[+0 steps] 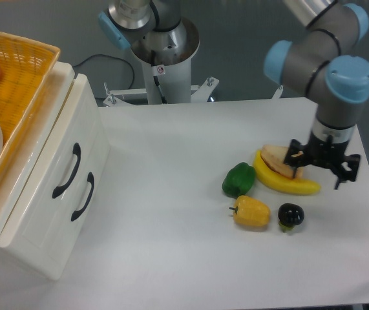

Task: Slide open the top white drawer
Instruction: 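Move the gripper across the table toward the white cabinet's drawer handles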

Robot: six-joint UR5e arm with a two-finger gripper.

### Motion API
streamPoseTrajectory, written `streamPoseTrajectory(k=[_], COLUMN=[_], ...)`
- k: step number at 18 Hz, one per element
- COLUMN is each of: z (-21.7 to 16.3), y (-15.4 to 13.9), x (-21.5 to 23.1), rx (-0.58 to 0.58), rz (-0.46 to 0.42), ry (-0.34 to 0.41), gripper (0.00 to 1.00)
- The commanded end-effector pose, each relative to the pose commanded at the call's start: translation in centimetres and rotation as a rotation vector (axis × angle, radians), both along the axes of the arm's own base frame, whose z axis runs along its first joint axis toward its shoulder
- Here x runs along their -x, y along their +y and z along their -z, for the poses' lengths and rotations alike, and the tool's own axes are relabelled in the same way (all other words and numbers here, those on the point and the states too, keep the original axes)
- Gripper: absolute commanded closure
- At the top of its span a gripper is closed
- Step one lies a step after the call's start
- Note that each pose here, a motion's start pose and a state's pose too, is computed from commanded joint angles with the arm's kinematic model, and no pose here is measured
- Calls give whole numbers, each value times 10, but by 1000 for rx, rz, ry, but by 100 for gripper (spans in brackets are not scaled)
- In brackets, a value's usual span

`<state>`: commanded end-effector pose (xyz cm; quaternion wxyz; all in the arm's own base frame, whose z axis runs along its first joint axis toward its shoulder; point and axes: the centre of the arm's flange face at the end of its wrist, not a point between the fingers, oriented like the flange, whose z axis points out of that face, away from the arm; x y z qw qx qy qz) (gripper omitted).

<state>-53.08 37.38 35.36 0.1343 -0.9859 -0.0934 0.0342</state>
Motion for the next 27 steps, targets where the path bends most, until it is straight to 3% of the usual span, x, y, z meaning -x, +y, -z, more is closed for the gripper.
streamPoseTrajectory(k=[2, 7, 13, 19, 27], z=[-14, -32, -27, -35, -41], y=[8, 44, 83, 121, 149], x=[-28, -93, -150, -206, -243], rx=[-57, -42, 15, -33, -65], rz=[-28, -45, -40, -53, -12], ry=[-53, -137, -241, -355, -397], gripper=[0, 0, 0, 0, 0])
